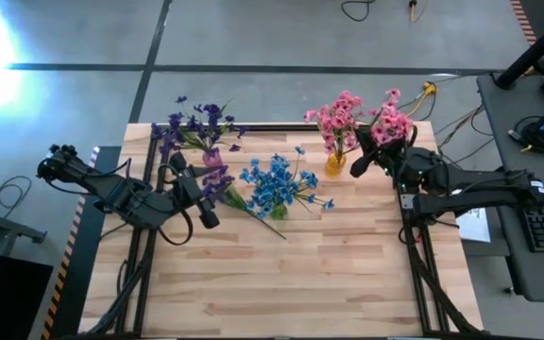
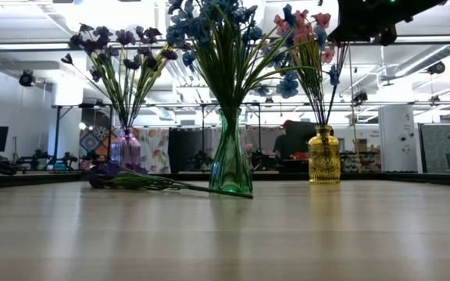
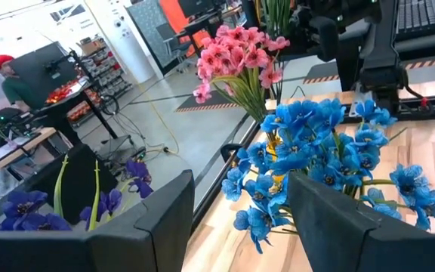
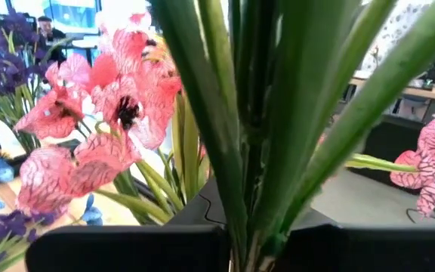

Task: Sort flowers into vase by color
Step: Put the pink flowers into the yellow vase

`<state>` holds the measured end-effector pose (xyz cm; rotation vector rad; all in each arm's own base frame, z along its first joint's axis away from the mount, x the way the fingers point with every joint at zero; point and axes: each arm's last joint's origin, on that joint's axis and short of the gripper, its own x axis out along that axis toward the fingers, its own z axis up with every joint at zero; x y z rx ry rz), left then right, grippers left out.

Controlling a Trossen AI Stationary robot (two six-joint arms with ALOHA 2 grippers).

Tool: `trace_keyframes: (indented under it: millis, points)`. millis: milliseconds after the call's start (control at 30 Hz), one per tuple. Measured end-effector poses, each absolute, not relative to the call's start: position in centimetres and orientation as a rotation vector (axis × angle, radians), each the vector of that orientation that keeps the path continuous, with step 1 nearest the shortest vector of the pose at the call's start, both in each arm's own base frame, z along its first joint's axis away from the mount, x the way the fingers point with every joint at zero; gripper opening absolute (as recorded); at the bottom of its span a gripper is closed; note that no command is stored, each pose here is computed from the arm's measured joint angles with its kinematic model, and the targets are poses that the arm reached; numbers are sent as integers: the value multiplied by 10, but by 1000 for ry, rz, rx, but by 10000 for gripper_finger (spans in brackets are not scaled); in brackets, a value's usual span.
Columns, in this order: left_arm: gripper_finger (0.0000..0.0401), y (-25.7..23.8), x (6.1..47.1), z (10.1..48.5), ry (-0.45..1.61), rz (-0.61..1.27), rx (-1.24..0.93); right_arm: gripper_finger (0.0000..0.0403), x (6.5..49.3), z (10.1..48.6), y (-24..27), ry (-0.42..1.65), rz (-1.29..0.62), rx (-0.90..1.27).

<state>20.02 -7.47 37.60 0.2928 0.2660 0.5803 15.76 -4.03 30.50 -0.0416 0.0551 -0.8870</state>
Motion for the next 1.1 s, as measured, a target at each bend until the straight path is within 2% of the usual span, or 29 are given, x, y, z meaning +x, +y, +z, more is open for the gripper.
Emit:
trace_keyframes:
  millis: [1100]
  points:
    - [197, -77, 204, 373, 276, 580, 296, 12, 158, 301, -41, 41, -892, -63]
